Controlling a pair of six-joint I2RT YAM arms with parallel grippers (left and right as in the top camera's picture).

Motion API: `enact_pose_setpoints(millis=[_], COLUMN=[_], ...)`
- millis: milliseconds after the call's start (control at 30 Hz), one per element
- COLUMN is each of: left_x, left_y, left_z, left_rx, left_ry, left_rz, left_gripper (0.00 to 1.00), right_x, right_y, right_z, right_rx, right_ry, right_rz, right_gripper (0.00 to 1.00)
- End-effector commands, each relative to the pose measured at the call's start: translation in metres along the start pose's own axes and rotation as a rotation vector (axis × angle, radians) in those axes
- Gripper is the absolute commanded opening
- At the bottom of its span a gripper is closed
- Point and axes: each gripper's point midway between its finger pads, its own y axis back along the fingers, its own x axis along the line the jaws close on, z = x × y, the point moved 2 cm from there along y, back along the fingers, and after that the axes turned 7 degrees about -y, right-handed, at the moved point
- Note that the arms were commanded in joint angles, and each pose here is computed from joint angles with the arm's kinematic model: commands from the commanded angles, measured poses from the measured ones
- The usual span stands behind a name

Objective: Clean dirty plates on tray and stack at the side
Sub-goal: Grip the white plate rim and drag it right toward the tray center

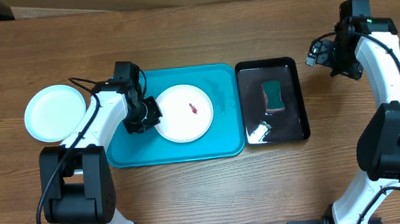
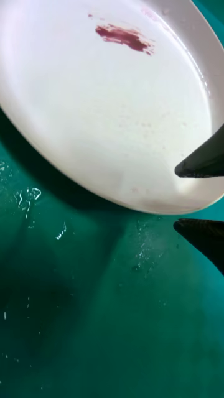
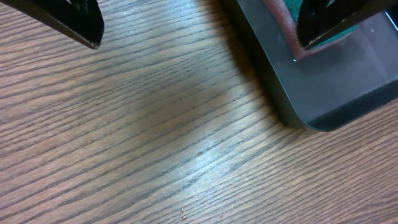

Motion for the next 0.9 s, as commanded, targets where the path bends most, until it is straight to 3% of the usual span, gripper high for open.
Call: enact_pose_setpoints(millis=[0, 300, 867], left_x=[0.004, 0.011, 0.008], left_y=[0.005, 0.004, -0.007], left_z=[0.002, 0.003, 0.010], left_rx=[-0.033, -0.047, -0.100], left_ry=[0.009, 0.006, -0.069], left_rz=[0.035, 0.082, 0.062], left_gripper=[0.24, 0.25, 0.17], right_x=[0.001, 0.001, 0.001], right_y=[0.004, 0.004, 0.004], right_z=[0.004, 0.004, 0.004], right_rx=[-0.018, -0.018, -0.018], right_ry=[-0.005, -0.005, -0.005], right_rz=[0.004, 0.004, 0.004], right_gripper=[1.00, 1.00, 1.00])
